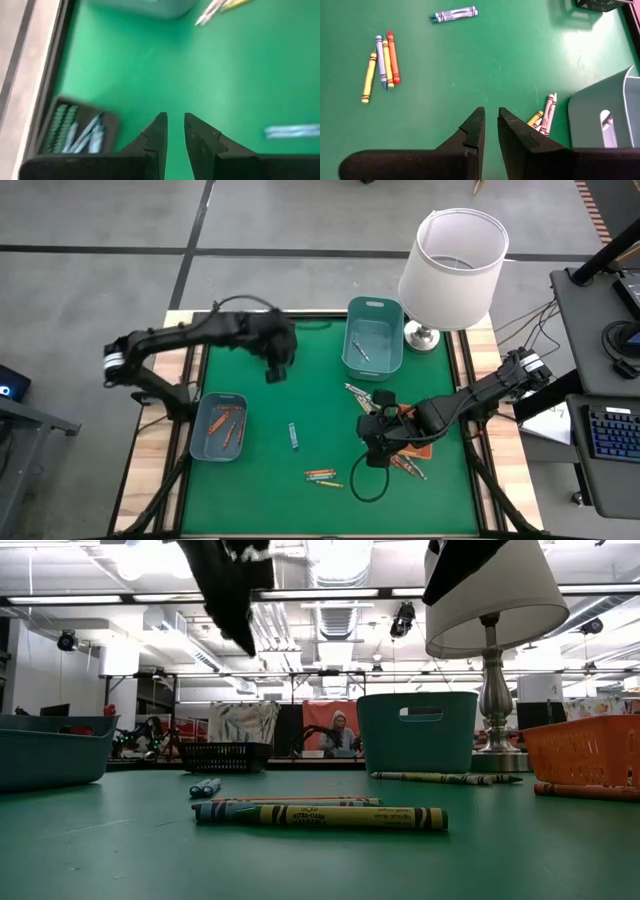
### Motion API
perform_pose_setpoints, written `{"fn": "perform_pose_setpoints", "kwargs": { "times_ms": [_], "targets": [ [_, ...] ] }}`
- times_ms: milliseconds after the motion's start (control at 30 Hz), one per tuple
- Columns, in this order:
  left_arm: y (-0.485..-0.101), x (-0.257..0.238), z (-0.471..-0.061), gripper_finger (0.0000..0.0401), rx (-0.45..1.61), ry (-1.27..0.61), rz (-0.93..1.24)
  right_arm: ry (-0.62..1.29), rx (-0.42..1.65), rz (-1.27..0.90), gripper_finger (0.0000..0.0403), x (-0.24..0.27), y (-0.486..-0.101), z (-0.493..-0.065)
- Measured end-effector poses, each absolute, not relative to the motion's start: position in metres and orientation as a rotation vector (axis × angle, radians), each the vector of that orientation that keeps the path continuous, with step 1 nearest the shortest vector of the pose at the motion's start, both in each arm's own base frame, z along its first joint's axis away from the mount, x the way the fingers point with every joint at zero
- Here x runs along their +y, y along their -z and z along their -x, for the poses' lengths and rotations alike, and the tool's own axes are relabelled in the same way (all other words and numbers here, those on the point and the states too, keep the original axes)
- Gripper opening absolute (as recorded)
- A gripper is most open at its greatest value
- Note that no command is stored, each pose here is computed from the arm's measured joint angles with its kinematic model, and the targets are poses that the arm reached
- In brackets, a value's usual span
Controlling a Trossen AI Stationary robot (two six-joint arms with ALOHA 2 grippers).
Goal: Sort crayons
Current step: Put the orange crayon into the blue bin
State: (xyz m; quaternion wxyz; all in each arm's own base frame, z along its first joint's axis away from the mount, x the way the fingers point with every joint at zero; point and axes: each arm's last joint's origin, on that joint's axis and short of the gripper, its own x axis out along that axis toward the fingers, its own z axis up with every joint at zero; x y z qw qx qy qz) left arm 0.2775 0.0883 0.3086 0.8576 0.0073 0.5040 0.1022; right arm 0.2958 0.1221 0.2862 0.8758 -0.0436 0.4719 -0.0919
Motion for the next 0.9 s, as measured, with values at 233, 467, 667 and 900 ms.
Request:
{"fn": "perform_pose_setpoints", "kwargs": {
  "times_ms": [233, 467, 667, 900],
  "targets": [
    [-0.309, 0.018, -0.272, 0.0048, 0.789, -0.095, 0.001, 0.186, 0.975, 0.092, 0.0043, 0.123, -0.287, -0.297],
    [-0.305, -0.033, -0.266, 0.0048, 0.563, 0.000, 0.017, 0.176, 0.926, 0.066, 0.0043, 0.125, -0.289, -0.301],
    [-0.305, -0.063, -0.259, 0.0048, 0.510, -0.095, -0.025, 0.165, 0.872, 0.037, 0.0043, 0.127, -0.292, -0.305],
    [-0.307, -0.085, -0.253, 0.0048, 0.475, -0.070, -0.082, 0.126, 0.715, 0.006, 0.0043, 0.127, -0.303, -0.320]
  ]
}}
